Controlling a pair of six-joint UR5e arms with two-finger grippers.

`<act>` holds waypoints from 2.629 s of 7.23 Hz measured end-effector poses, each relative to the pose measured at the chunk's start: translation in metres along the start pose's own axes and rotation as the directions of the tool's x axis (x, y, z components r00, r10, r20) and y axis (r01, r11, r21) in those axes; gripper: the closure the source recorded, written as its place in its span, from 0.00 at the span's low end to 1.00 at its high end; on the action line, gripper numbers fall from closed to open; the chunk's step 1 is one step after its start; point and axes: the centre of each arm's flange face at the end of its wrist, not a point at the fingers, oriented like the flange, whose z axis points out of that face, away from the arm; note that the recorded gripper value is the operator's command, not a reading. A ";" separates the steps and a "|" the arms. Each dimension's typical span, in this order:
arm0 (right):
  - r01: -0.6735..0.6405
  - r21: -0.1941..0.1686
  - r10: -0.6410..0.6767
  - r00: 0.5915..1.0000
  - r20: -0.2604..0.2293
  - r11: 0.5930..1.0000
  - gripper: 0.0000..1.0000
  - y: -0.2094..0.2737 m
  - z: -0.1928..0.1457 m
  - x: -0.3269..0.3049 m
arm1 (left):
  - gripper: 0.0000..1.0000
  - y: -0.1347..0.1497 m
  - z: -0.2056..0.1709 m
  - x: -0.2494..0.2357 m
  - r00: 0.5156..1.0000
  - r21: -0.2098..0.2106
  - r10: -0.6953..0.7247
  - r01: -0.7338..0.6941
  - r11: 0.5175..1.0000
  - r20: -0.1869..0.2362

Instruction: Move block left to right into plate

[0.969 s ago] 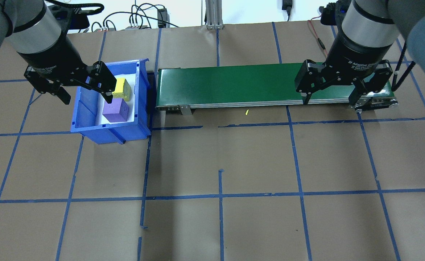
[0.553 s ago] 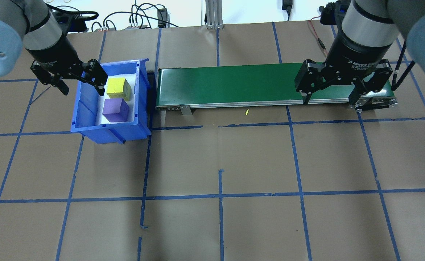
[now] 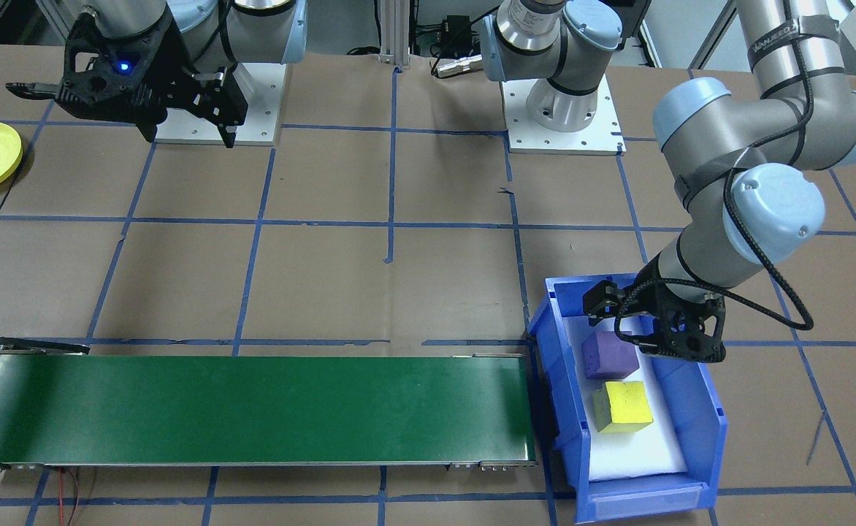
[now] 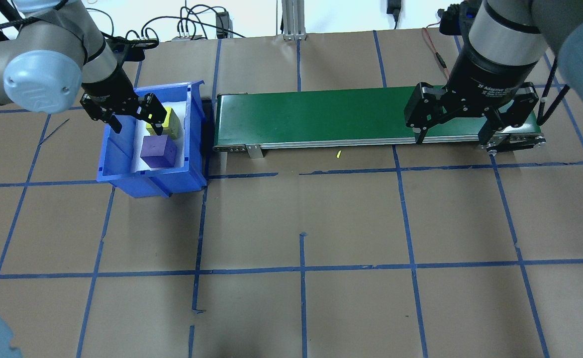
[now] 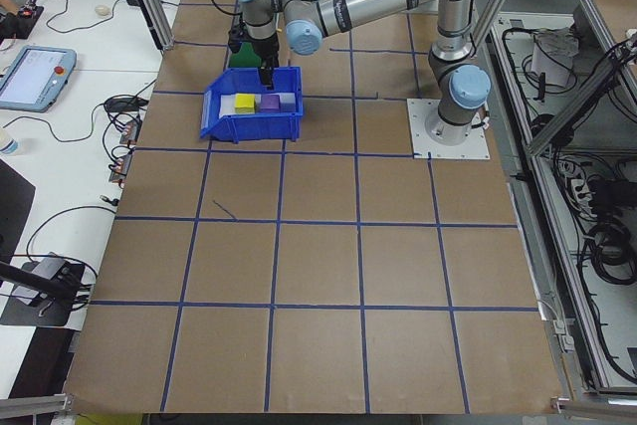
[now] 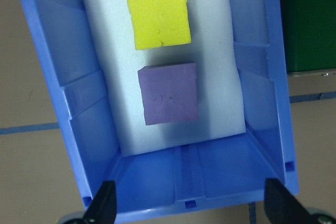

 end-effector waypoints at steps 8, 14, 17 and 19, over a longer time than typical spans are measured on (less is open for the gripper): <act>-0.001 -0.003 0.001 1.000 -0.002 1.000 0.00 0.000 0.000 0.001 | 0.67 -0.008 0.080 -0.023 0.999 -0.033 -0.033 0.033 0.999 -0.006; -0.003 -0.002 0.003 1.000 0.001 1.000 0.00 -0.003 0.002 0.000 | 0.74 -0.005 -0.033 -0.020 0.999 0.035 -0.043 0.042 0.998 0.017; -0.003 -0.009 0.003 1.000 -0.002 1.000 0.00 -0.003 0.005 0.000 | 0.74 -0.008 -0.110 0.032 0.999 0.094 -0.032 0.029 0.995 0.034; -0.003 -0.011 0.003 1.000 -0.002 1.000 0.00 -0.003 0.006 0.001 | 0.74 -0.019 -0.095 0.104 0.999 0.107 0.008 -0.012 0.994 0.037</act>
